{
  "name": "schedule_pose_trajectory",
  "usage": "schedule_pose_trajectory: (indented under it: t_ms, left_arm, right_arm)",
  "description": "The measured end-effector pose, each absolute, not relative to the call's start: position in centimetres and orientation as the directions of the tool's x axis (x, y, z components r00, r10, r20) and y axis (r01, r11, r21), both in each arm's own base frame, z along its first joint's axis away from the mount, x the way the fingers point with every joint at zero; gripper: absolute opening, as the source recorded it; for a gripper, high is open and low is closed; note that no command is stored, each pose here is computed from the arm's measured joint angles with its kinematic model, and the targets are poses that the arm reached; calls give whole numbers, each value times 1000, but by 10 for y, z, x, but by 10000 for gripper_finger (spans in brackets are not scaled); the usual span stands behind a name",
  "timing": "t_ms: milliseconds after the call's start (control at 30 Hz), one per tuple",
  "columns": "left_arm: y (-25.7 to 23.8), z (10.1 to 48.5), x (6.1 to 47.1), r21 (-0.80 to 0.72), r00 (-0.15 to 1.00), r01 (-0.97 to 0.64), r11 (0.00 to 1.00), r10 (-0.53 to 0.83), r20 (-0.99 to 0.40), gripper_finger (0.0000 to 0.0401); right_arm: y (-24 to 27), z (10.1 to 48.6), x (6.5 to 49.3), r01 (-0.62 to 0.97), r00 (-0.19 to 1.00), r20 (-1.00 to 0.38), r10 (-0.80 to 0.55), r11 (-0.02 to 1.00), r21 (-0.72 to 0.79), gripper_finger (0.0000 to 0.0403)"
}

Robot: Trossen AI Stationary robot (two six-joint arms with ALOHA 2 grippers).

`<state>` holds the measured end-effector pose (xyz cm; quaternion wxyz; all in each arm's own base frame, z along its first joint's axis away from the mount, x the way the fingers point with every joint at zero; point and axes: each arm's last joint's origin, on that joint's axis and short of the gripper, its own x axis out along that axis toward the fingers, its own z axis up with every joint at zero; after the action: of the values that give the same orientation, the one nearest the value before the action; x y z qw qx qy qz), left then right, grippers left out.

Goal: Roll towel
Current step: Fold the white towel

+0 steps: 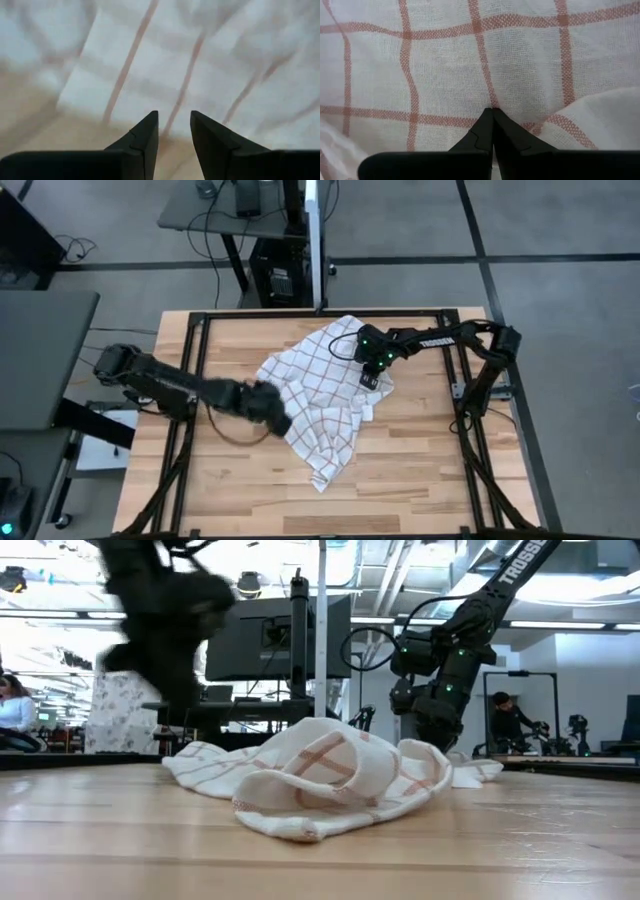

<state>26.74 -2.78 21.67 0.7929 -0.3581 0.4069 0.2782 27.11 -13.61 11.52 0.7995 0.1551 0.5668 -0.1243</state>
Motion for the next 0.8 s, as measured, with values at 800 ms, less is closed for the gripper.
schedule_pose_trajectory:
  t_ms: [800]
  left_arm:
    - [76,149,295,-127,376,-571,811,121,-919,221]
  right_arm:
    - [-119,117,282,402,349,-937,8,902,158,0]
